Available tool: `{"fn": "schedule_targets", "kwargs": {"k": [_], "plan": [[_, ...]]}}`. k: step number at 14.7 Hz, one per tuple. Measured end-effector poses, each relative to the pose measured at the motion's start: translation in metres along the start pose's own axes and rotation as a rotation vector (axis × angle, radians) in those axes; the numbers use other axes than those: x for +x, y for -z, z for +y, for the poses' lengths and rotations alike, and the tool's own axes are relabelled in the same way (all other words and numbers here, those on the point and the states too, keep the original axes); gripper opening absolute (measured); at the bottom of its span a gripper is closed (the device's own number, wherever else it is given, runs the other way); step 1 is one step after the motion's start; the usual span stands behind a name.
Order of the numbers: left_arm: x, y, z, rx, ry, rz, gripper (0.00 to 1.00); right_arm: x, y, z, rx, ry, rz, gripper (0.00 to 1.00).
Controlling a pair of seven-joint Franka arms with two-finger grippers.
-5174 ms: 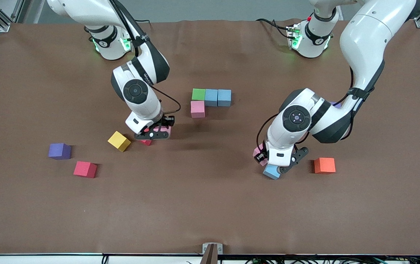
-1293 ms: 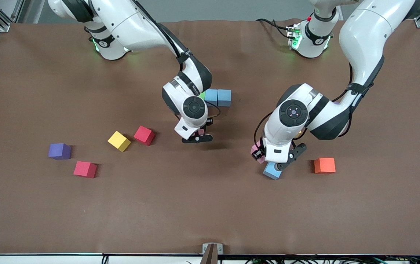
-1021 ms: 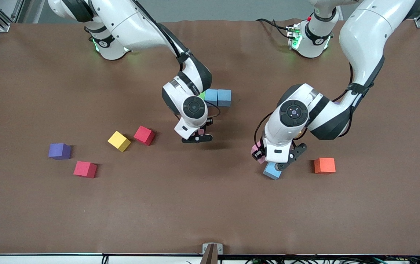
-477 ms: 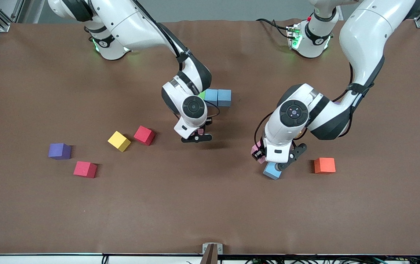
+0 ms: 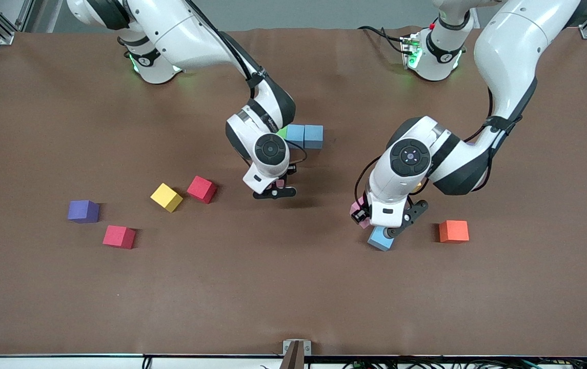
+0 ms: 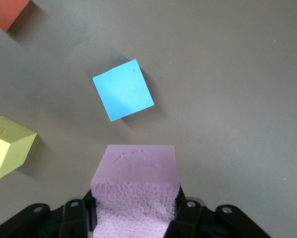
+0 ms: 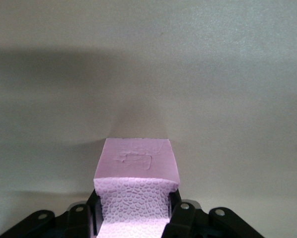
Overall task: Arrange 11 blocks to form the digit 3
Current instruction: 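Lower the pink cube below the other pink cube with the right gripper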
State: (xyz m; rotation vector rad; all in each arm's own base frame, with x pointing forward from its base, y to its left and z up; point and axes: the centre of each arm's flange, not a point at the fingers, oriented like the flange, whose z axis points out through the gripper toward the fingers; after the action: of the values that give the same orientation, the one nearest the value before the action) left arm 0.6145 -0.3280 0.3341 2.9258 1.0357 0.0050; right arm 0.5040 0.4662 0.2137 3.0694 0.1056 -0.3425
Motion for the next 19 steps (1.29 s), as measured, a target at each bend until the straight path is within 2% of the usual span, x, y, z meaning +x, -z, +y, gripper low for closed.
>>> {"fn": "schedule_targets", "kwargs": {"k": [19], "plan": [[0.0006,-0.0001,-0.0006,0.003,0.001,0.000,0.55,-0.0022,-0.0008,0.0005,0.002,-0.011,-0.005,0.53]]}}
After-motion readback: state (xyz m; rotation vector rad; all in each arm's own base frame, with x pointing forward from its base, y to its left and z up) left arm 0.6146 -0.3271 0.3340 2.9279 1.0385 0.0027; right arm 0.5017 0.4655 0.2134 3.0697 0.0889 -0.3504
